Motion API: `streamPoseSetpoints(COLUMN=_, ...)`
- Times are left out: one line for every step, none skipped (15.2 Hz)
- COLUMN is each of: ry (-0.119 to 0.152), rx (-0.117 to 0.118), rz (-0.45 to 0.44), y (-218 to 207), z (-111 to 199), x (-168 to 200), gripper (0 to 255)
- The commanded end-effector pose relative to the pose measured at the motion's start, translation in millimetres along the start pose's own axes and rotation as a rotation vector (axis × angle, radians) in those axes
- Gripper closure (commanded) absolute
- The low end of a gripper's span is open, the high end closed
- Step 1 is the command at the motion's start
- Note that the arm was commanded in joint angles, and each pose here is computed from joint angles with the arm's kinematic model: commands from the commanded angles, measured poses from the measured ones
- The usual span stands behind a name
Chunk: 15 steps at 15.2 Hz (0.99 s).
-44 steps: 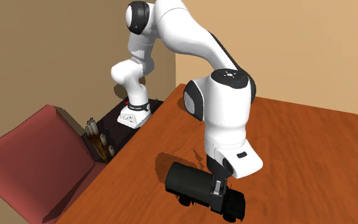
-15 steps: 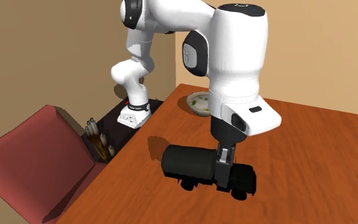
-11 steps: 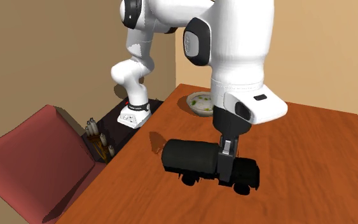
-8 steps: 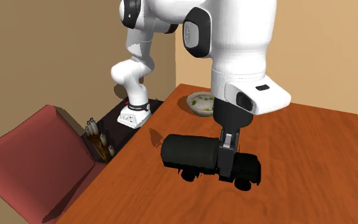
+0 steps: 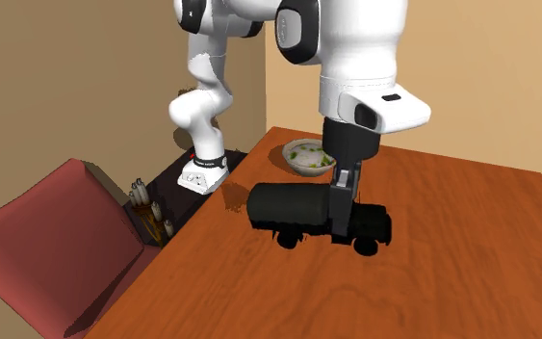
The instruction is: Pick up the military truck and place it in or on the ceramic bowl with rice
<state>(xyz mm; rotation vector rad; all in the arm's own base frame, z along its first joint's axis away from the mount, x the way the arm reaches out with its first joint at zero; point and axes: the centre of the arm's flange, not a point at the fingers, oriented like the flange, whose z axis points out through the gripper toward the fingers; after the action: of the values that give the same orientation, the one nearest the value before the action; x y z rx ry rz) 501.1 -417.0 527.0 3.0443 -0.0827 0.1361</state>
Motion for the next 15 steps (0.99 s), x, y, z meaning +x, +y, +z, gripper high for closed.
streamPoseSetpoints(ry=0.001, rx=-0.001, rz=0.000, y=-25, z=-5, x=-5, gripper=255)
streamPoseSetpoints(ry=0.001, rx=-0.001, rz=0.000, y=-37, z=-7, x=-8, gripper=255)
streamPoseSetpoints(ry=0.001, rx=-0.001, rz=0.000, y=-50, z=-8, x=-12, gripper=255)
streamPoseSetpoints(ry=0.001, rx=-0.001, rz=0.000, y=-63, z=-10, x=-15, gripper=255)
streamPoseSetpoints(ry=0.001, rx=-0.001, rz=0.000, y=-75, z=-11, x=-18, gripper=255)
streamPoseSetpoints(ry=0.001, rx=-0.001, rz=0.000, y=-88, z=-13, x=-22, gripper=255)
streamPoseSetpoints(ry=0.001, rx=-0.001, rz=0.000, y=-101, z=-14, x=-25, gripper=255)
streamPoseSetpoints(ry=0.001, rx=-0.001, rz=0.000, y=-114, z=-16, x=-28, gripper=255)
streamPoseSetpoints(ry=0.001, rx=-0.001, rz=0.000, y=-126, z=-17, x=-32, gripper=255)
streamPoseSetpoints(ry=0.001, rx=-0.001, rz=0.000, y=-139, z=-19, x=-35, gripper=255)
streamPoseSetpoints(ry=0.001, rx=-0.001, rz=0.000, y=-152, z=-20, x=-38, gripper=255)
streamPoseSetpoints(ry=0.001, rx=-0.001, rz=0.000, y=-164, z=-22, x=-42, gripper=255)
streamPoseSetpoints(ry=0.001, rx=-0.001, rz=0.000, y=-177, z=-23, x=-45, gripper=255)
streamPoseSetpoints(ry=0.001, rx=-0.001, rz=0.000, y=-190, z=-25, x=-48, gripper=255)
streamPoseSetpoints(ry=0.001, rx=-0.001, rz=0.000, y=-202, z=-26, x=-52, gripper=255)
